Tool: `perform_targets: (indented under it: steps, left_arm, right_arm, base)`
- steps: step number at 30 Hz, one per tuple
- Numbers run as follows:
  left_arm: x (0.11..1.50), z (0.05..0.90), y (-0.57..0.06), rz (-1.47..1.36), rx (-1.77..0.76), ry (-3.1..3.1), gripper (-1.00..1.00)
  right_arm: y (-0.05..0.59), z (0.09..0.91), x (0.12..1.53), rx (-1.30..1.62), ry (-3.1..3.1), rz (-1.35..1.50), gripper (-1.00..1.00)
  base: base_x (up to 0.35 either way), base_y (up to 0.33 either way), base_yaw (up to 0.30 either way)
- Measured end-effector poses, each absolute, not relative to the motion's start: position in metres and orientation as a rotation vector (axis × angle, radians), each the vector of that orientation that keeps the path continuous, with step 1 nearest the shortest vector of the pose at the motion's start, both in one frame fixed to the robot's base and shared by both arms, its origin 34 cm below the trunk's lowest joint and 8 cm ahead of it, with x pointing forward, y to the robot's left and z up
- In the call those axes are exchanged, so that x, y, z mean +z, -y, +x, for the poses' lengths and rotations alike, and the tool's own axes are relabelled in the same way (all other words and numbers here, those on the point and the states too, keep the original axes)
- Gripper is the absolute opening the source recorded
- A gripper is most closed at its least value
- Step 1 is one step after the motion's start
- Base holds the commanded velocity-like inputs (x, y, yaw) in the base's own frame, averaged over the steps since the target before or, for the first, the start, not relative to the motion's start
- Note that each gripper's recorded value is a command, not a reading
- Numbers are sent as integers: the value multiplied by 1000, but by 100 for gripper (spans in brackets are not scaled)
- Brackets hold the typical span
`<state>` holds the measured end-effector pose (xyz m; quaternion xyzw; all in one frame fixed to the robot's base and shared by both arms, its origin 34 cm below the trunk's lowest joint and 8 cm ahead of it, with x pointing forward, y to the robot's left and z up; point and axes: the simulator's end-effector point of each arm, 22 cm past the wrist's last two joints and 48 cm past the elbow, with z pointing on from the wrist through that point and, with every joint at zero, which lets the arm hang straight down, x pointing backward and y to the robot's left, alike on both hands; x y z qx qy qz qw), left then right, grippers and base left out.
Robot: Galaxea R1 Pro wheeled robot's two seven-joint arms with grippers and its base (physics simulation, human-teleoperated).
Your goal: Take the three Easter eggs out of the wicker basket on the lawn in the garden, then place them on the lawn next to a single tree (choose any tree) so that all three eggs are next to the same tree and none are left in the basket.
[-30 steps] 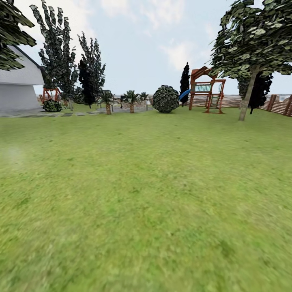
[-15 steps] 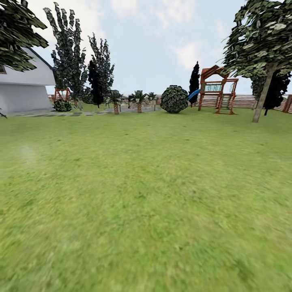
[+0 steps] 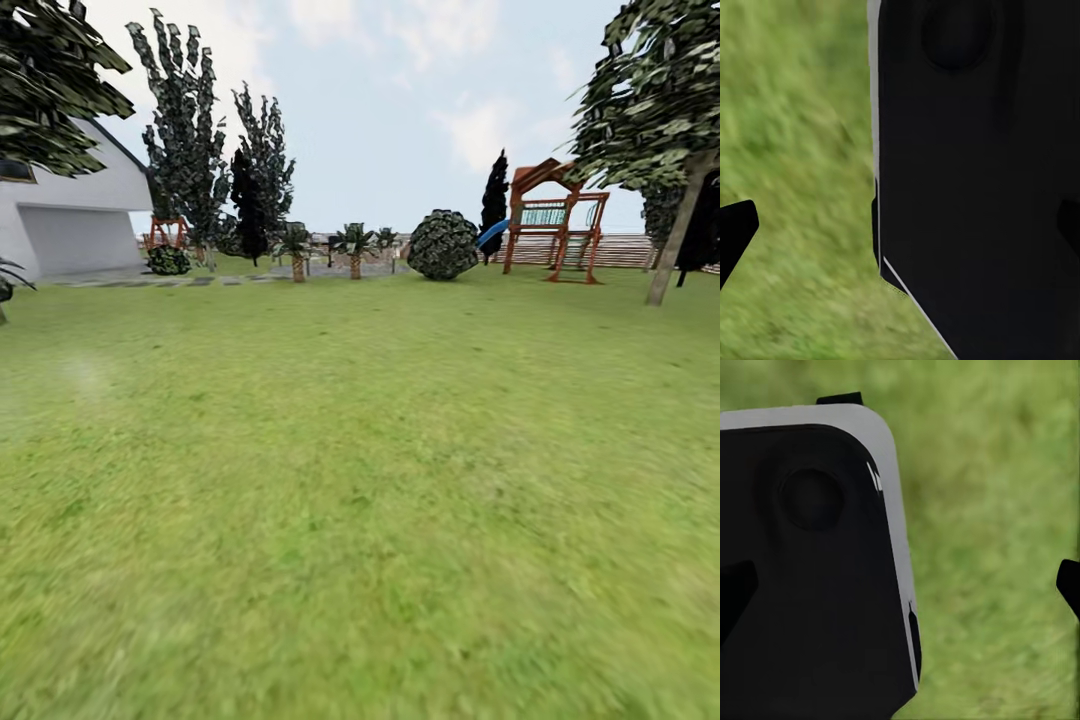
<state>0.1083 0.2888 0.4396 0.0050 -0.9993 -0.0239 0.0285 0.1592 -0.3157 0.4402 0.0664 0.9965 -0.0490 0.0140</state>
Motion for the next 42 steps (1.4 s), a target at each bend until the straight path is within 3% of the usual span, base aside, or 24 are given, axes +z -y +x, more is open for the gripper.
perform_targets:
  steps: [6,17,42]
  left_arm:
    - [440,108,-289,16,-74,3084,100]
    - [440,108,-289,15,-74,3084,100]
    - [439,114,-289,16,-74,3099,100]
  right_arm:
    - [316,159,440,-153,-3103,207,100]
    - [315,159,440,-150,-3103,207,100]
    - [313,165,440,-146,-3090,207,100]
  base:
    - [322,0,194]
    - [322,0,-1]
    - [322,0,-252]
